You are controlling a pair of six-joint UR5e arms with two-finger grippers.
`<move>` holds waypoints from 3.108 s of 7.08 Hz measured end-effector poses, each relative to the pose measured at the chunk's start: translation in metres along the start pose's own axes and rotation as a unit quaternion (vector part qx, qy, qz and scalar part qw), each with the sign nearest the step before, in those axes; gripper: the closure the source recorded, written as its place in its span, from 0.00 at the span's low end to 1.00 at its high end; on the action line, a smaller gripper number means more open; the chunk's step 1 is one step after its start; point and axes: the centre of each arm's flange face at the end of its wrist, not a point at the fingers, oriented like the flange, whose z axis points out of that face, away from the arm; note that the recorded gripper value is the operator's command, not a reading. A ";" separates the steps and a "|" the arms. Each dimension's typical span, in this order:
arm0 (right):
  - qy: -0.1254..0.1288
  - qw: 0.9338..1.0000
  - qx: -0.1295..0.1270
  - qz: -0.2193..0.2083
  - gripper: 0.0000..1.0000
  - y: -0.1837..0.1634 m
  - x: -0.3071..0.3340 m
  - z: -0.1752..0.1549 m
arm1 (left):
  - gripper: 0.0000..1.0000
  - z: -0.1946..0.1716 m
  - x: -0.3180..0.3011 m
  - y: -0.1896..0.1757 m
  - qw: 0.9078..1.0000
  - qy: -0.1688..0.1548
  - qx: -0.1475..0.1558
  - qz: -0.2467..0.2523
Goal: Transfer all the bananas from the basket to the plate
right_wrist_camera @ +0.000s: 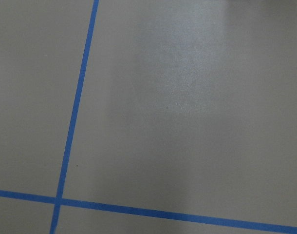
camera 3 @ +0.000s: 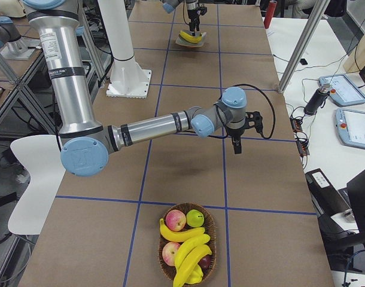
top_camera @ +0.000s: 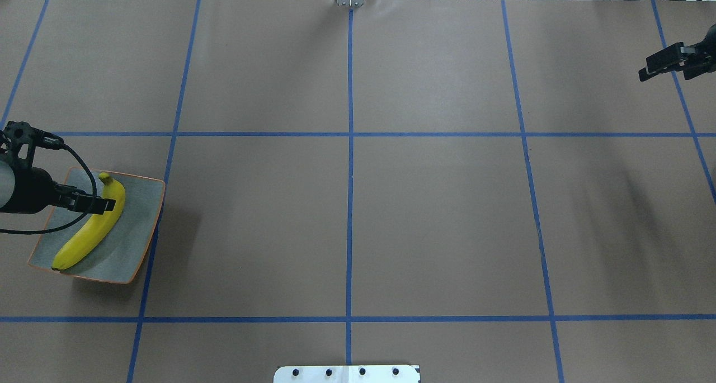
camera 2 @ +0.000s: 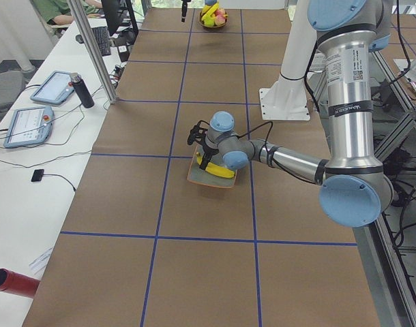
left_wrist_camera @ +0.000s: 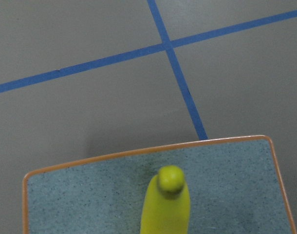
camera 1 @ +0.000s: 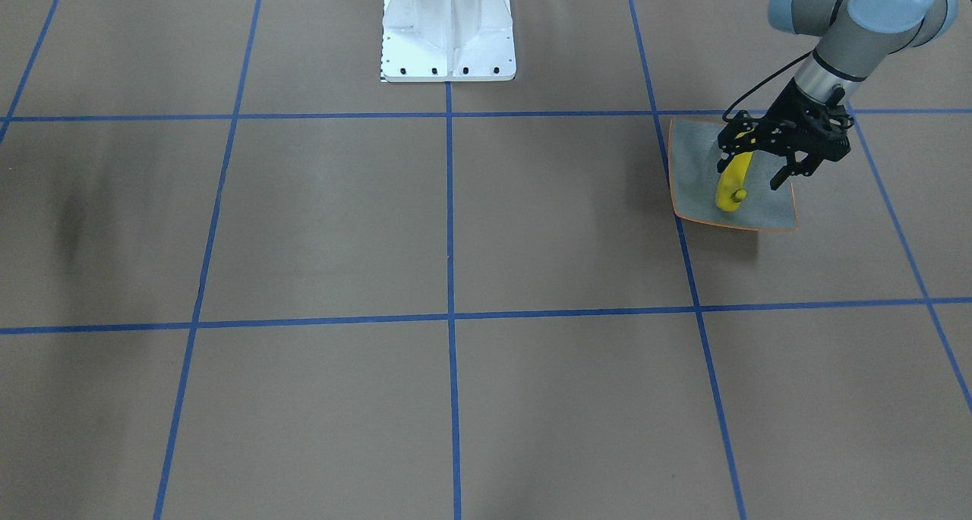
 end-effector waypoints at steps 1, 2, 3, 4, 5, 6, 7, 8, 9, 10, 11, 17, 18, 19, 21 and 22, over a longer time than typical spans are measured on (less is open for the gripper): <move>0.008 1.000 -0.004 -0.006 0.00 0.005 0.016 0.003 | 0.00 -0.007 0.000 -0.005 1.000 0.017 -0.008 -0.005; 0.017 1.000 -0.009 -0.018 0.00 0.010 0.042 0.003 | 0.00 -0.016 -0.004 -0.013 0.999 0.030 -0.011 -0.013; 0.030 0.999 -0.016 -0.035 0.00 0.015 0.077 0.001 | 0.00 -0.022 -0.007 -0.018 0.999 0.038 -0.013 -0.018; 0.042 0.997 -0.025 -0.061 0.00 0.019 0.113 -0.003 | 0.00 -0.024 -0.009 -0.020 0.999 0.041 -0.014 -0.021; 0.055 0.993 -0.036 -0.097 0.00 0.025 0.149 -0.003 | 0.00 -0.024 -0.010 -0.022 0.999 0.042 -0.014 -0.023; 0.075 0.987 -0.052 -0.132 0.00 0.035 0.182 0.001 | 0.00 -0.023 -0.010 -0.022 0.999 0.042 -0.014 -0.025; 0.099 0.980 -0.068 -0.158 0.00 0.046 0.205 0.004 | 0.00 -0.022 -0.011 -0.023 0.999 0.041 -0.014 -0.026; 0.119 0.973 -0.088 -0.178 0.00 0.055 0.226 0.004 | 0.00 -0.020 -0.012 -0.023 0.999 0.040 -0.014 -0.027; 0.125 0.968 -0.111 -0.188 0.00 0.061 0.248 0.002 | 0.00 -0.017 -0.013 -0.026 0.999 0.039 -0.014 -0.028; 0.121 0.965 -0.131 -0.191 0.00 0.070 0.267 0.005 | 0.00 -0.012 -0.014 -0.029 0.999 0.038 -0.015 -0.029; 0.102 0.964 -0.149 -0.196 0.00 0.076 0.291 0.012 | 0.00 -0.007 -0.015 -0.032 0.999 0.038 -0.015 -0.029; 0.026 0.960 -0.190 -0.202 0.09 0.089 0.358 0.047 | 0.00 0.003 -0.018 -0.038 0.999 0.036 -0.016 -0.029; 0.025 0.960 -0.195 -0.200 0.08 0.093 0.362 0.050 | 0.00 0.004 -0.018 -0.038 0.999 0.036 -0.016 -0.028; 0.026 0.959 -0.200 -0.201 0.08 0.096 0.365 0.053 | 0.00 0.005 -0.018 -0.039 0.999 0.036 -0.017 -0.028; 0.032 0.956 -0.212 -0.202 0.14 0.102 0.372 0.058 | 0.00 0.008 -0.019 -0.040 0.999 0.035 -0.017 -0.029; 0.034 0.955 -0.216 -0.200 0.22 0.104 0.374 0.059 | 0.00 0.009 -0.019 -0.041 0.999 0.035 -0.018 -0.028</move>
